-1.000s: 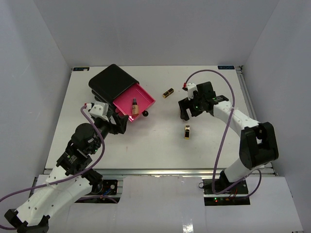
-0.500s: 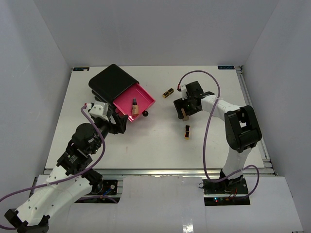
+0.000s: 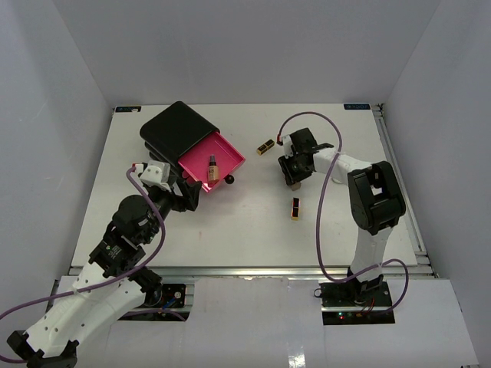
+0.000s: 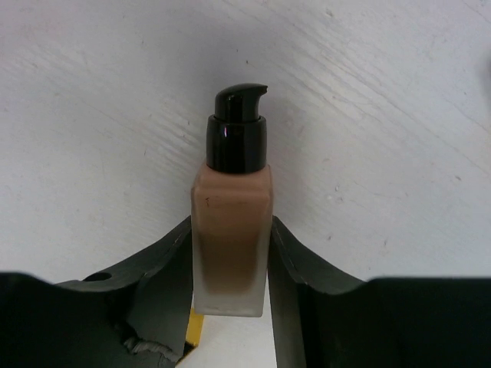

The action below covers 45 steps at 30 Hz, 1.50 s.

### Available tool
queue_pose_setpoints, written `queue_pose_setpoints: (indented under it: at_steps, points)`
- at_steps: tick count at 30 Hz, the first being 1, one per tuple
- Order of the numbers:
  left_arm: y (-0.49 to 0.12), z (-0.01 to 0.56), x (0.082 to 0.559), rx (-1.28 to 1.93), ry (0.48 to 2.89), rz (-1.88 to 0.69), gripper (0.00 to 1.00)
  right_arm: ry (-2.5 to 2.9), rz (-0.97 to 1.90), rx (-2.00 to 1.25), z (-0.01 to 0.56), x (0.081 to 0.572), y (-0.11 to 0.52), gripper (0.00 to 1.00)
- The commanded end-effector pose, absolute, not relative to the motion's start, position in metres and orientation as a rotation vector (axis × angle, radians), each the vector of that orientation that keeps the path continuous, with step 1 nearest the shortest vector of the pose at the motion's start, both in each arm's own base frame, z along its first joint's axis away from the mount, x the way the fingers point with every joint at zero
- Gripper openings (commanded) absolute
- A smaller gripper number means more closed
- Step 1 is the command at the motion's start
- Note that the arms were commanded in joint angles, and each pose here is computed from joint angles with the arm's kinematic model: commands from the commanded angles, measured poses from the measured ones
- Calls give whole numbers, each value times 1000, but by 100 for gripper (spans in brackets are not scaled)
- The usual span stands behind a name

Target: Organize the makeup

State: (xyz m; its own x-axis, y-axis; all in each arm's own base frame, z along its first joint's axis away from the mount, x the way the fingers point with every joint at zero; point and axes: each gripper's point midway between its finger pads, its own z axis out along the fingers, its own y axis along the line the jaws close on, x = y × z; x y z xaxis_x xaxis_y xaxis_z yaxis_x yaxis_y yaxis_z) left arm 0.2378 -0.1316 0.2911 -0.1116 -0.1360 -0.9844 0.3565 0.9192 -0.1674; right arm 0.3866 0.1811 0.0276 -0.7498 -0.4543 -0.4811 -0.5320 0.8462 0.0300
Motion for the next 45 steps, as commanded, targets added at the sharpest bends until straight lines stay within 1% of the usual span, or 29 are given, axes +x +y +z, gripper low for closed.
queue_pose_setpoints:
  at_steps: [1,2,6,9,13,14,18,21,25,30,37,43,44,45]
  points:
    - [-129,291,238,160,1623,-413,85,2354,212,-832,86,396,183,19]
    - [-129,291,238,160,1622,-413,85,2310,206,-870,97,395,183,15]
    - [-130,290,238,168,1625,-415,85,2056,303,-1111,147,379,199,10]
    - [-129,291,239,162,1622,-411,85,1845,362,-1200,201,372,216,9]
    - [-126,291,239,151,1619,-400,85,1690,417,-1245,253,375,249,10]
    - [-125,291,239,149,1618,-397,85,1666,433,-1246,263,376,260,11]
    - [-124,290,240,148,1623,-386,85,1643,548,-1247,275,383,310,12]
    - [-123,290,241,143,1624,-380,85,1640,616,-1247,278,382,344,12]
    - [-121,290,241,136,1619,-371,85,1664,686,-1240,267,387,380,13]
    - [-120,291,240,135,1616,-371,85,1699,717,-1227,251,391,404,14]
    - [-120,292,239,140,1611,-376,86,1740,691,-1232,225,399,420,18]
    - [-121,293,239,142,1609,-379,86,1785,653,-1215,208,404,420,24]
    - [-121,293,239,143,1610,-379,86,1789,649,-1214,207,404,419,27]
    - [-121,292,239,144,1612,-377,86,1794,647,-1215,205,404,419,32]
